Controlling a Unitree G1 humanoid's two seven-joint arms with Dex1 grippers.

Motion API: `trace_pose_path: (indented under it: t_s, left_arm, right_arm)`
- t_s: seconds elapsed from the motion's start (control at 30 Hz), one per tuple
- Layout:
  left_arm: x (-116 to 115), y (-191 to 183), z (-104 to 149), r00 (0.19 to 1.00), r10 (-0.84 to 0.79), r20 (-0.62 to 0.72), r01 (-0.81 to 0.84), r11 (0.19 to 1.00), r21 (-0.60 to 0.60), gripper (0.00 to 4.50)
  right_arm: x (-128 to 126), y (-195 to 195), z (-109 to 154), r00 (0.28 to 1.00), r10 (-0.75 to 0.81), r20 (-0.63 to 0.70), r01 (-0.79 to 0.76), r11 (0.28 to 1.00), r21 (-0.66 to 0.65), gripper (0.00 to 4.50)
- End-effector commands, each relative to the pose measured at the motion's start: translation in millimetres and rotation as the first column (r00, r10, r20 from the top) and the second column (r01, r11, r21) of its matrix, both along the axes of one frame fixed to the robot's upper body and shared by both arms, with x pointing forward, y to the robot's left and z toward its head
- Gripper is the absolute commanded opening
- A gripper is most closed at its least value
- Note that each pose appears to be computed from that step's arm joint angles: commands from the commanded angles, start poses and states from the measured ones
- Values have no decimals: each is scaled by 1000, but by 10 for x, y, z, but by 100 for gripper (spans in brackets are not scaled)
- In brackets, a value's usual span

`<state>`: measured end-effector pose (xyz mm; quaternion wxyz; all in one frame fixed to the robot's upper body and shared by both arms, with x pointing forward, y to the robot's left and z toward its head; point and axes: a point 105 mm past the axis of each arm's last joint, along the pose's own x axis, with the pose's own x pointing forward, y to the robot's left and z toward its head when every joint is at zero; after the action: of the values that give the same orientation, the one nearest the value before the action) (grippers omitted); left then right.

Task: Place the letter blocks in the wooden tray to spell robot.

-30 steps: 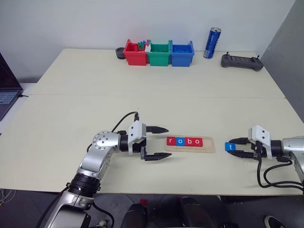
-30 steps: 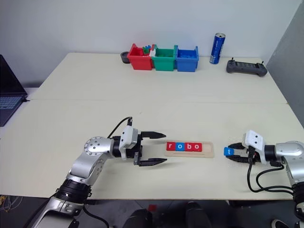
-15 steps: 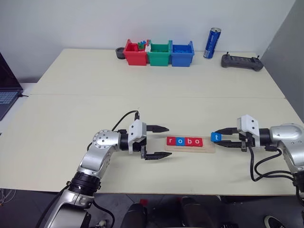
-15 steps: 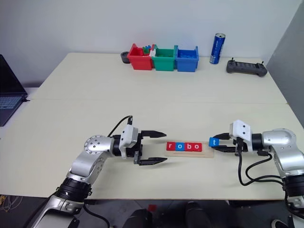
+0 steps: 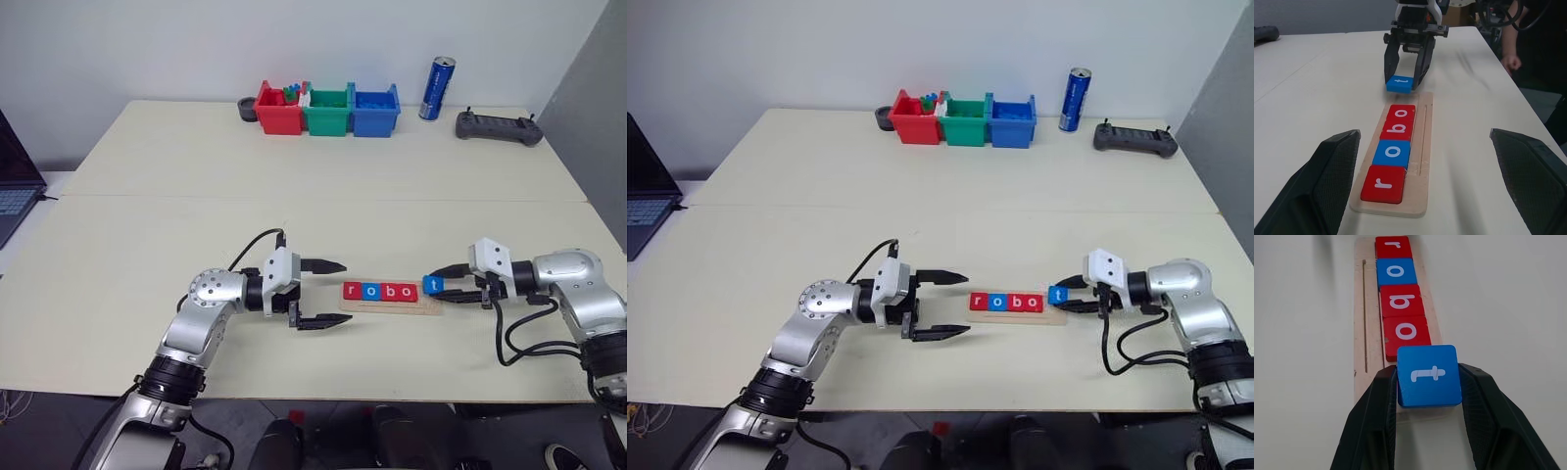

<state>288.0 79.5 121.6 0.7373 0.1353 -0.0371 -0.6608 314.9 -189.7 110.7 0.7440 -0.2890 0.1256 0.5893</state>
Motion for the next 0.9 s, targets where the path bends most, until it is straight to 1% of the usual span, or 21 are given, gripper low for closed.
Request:
trace_pose_path:
  t_s: [0.03,0.3,0.37,0.43,0.47,0.53,0.6,0.73,0.9]
  left_arm:
    - [-11,21,116,999,4,39,-3,1000,-23,450]
    - [-20,21,112,999,5,38,-4,1000,-21,450]
    - [-16,19,111,999,4,38,-3,1000,-19,450]
    - [-13,21,111,999,3,38,-3,1000,-19,450]
    - [-10,21,110,999,3,38,-2,1000,-18,450]
    - [-7,18,109,999,2,39,-1,1000,-18,450]
    - [-11,13,106,999,0,38,1,1000,-18,450]
    - [-25,7,98,999,-4,35,5,1000,-18,450]
    - [-38,8,84,999,-7,32,7,1000,-17,450]
  right_arm:
    - [0,0,63,999,34,21,-33,999,-14,146]
    - [-23,-43,28,999,38,9,-38,999,-28,146]
    - [-18,-42,36,999,34,10,-34,999,-23,218]
    - [-15,-35,52,1000,28,11,-28,1000,-11,273]
    - [-7,-34,62,1000,25,18,-25,1000,-9,318]
    - [8,-41,87,1000,12,23,-12,1000,1,371]
    - [22,-48,124,999,2,32,-2,1000,9,444]
    - [31,-90,211,999,-33,37,32,999,30,448]
    - [2,-227,242,996,-83,33,82,996,24,448]
